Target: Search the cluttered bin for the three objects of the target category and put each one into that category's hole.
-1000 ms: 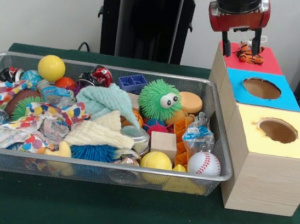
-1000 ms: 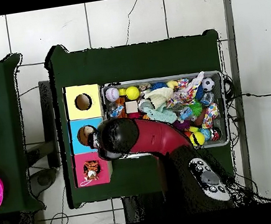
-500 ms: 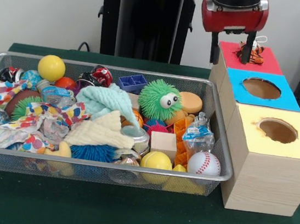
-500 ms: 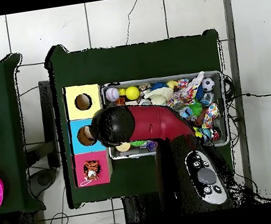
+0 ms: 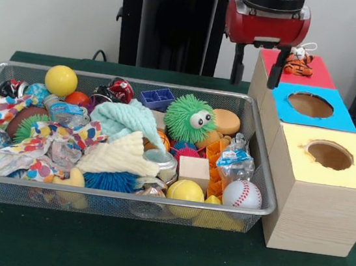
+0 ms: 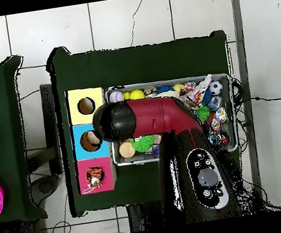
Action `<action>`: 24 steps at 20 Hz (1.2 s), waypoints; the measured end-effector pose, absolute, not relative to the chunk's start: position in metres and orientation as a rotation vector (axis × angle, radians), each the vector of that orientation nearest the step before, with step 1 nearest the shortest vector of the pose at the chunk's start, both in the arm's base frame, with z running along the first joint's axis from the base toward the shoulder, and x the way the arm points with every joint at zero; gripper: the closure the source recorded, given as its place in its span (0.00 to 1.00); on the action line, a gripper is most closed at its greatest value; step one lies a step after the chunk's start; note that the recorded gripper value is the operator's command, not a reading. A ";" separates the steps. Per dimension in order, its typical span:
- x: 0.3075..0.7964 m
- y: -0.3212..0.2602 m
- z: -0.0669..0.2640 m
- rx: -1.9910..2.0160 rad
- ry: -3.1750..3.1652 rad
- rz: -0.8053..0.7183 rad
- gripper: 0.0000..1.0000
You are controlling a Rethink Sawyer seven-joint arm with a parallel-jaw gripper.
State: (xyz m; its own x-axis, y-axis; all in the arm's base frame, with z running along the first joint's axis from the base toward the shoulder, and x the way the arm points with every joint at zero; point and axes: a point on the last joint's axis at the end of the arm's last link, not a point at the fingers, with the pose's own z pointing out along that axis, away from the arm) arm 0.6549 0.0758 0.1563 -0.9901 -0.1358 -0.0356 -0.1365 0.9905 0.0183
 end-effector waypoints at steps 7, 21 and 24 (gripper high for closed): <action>0.669 0.062 0.155 -0.321 3.047 -0.123 0.00; 0.682 0.027 0.143 -0.341 2.957 -0.218 0.00; 0.683 0.015 0.137 -0.286 2.950 -0.194 0.00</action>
State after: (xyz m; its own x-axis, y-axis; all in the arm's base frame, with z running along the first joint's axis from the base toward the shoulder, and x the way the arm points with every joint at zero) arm 0.6828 0.0148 0.1370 -0.9669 -0.2010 -0.1568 -0.1788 0.9731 -0.1452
